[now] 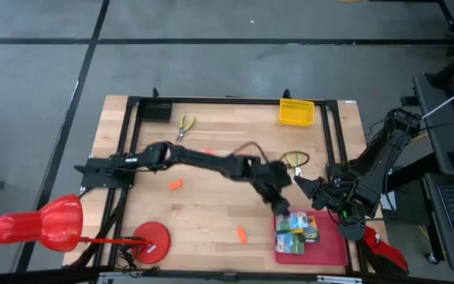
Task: Pick & Place School Supplies
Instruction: Put the orange eraser into the black bin
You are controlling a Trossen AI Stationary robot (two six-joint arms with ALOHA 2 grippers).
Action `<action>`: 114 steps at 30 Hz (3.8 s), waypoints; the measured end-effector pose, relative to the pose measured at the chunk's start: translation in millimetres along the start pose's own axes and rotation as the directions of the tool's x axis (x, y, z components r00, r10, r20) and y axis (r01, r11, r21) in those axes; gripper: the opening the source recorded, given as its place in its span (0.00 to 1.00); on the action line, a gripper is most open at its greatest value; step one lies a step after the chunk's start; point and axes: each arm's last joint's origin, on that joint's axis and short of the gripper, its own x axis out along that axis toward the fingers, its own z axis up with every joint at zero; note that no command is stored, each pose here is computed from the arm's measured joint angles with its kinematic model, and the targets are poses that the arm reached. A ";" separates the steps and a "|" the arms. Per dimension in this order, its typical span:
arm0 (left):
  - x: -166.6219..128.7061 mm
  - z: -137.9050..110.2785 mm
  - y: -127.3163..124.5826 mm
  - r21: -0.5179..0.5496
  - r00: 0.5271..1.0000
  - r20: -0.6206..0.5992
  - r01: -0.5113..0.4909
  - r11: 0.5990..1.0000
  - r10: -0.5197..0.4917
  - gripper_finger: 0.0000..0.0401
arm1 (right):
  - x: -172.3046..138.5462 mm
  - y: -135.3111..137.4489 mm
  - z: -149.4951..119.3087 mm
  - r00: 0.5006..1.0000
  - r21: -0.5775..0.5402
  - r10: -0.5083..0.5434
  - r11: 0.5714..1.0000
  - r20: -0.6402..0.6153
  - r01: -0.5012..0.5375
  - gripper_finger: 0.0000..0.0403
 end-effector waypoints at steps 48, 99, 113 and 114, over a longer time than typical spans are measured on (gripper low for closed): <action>-202.9 -63.8 126.8 0.413 0.606 -0.017 -0.720 0.557 0.795 0.47 | 64.8 31.9 7.1 0.987 -0.121 0.018 0.992 -0.161 -0.037 0.10; -180.8 -53.7 212.2 0.712 0.565 -0.175 -0.493 0.500 0.806 0.14 | 74.4 36.1 13.6 0.993 -0.015 0.033 0.999 -0.115 -0.035 0.10; -311.9 -9.5 207.0 0.066 0.391 0.171 -0.921 0.385 0.905 0.14 | 74.4 37.2 14.2 0.993 -0.017 0.039 0.999 -0.112 -0.041 0.10; -324.8 -10.4 206.8 -0.011 0.348 0.171 -0.935 0.354 0.922 0.14 | 74.4 37.2 14.2 0.993 -0.020 0.039 0.999 -0.111 -0.041 0.10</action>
